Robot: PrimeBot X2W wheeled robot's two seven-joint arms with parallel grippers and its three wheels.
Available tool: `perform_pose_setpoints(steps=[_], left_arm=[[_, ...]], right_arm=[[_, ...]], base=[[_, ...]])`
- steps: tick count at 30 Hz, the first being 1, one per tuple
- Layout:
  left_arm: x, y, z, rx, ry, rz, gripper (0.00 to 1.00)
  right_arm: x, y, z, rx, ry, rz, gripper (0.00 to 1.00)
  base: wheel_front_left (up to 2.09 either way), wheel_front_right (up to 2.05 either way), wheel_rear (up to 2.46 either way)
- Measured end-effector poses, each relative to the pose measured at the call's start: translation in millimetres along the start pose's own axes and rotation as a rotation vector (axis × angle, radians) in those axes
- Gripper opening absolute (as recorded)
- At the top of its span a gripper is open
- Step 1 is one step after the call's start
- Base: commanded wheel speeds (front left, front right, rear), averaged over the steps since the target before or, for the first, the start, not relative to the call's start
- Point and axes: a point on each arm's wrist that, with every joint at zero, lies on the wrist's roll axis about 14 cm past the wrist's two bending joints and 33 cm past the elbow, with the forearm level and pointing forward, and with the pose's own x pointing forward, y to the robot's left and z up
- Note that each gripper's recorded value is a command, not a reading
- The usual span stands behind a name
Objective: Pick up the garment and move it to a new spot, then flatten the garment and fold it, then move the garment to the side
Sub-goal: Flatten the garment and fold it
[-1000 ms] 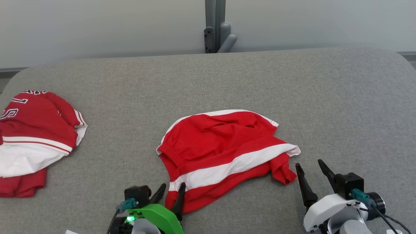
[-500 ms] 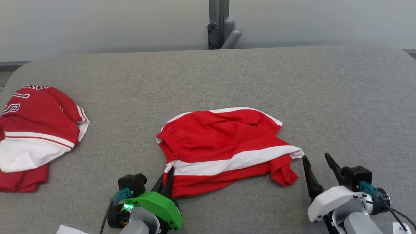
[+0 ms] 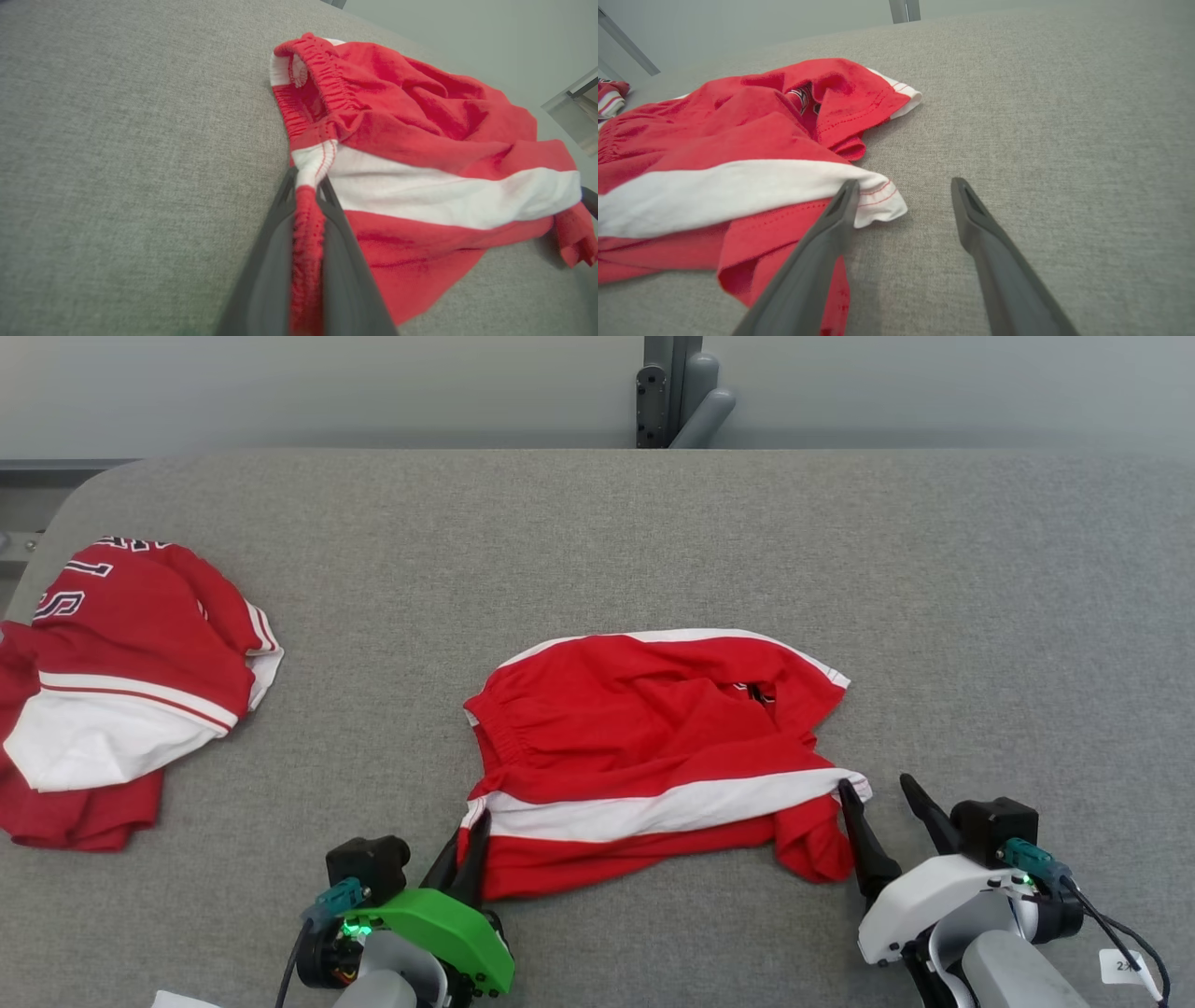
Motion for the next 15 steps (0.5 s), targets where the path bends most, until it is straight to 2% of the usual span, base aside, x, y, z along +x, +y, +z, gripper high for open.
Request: perform_pose_setpoints(steps=[7,8,13,15], left_arm=[[1.2,-1.1,1.3,-0.006,-0.006,-0.006,0.00],[1.9,-1.4,0.7,-0.005,-0.003,-0.008,0.00],[1.9,-0.1,-2.2,-0.005,0.005,-0.006,0.00],[1.5,0.9,-3.1,-0.006,0.008,-0.004,0.00]], right_arm=[[-7.9,4.2,-8.6,0.010,0.020,0.020,1.00],[-8.4,4.5,-11.2,0.009,0.029,0.023,0.96],[-0.6,7.1,-8.6,-0.002,0.029,0.038,0.98],[1.9,7.7,-9.8,-0.008,0.036,0.044,0.91]], base=[[0.00,0.00,0.00],[0.00,0.00,0.00],[0.00,0.00,0.00],[0.00,0.00,0.00]])
